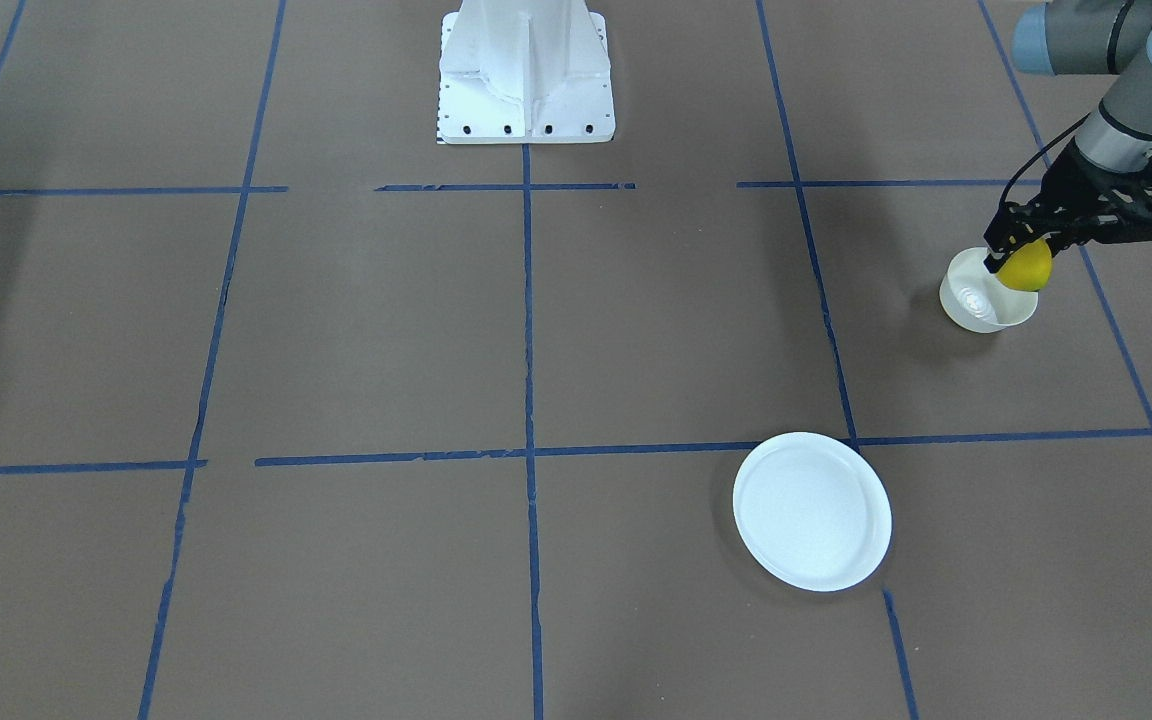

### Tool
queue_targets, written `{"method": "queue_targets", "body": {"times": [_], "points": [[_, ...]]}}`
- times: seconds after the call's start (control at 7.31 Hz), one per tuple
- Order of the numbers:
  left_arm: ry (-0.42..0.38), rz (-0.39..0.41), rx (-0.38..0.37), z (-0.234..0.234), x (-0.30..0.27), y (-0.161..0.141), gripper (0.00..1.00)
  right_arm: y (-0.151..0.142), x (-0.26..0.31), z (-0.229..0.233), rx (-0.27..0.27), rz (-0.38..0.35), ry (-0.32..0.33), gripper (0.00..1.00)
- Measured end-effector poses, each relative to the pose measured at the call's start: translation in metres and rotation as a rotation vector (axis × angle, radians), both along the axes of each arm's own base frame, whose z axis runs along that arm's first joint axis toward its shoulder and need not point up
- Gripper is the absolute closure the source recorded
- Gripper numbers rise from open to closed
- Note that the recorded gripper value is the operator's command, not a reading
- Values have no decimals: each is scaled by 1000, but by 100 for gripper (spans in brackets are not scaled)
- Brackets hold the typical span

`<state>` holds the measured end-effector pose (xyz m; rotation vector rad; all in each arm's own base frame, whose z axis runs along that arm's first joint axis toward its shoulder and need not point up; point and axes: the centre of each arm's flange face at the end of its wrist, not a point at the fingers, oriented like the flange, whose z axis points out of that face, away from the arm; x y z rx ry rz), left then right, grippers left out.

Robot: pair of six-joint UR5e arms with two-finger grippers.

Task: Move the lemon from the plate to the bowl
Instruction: 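Lower the lemon into the bowl and open the left gripper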

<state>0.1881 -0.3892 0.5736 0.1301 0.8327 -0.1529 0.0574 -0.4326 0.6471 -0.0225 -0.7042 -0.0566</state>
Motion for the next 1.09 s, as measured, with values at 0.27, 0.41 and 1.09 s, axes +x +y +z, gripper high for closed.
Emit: {"method": "queue_targets", "body": {"times": [0.27,0.41,1.09], "points": [[1,13,-8,6,14,-3,76,0,0,0,0,0,0,0],[-3,21,-14,12,19,-3,40,0,0,0,0,0,0,0],[-12,33,-17,19,24,-5,1,0,0,0,0,0,0,0]]}}
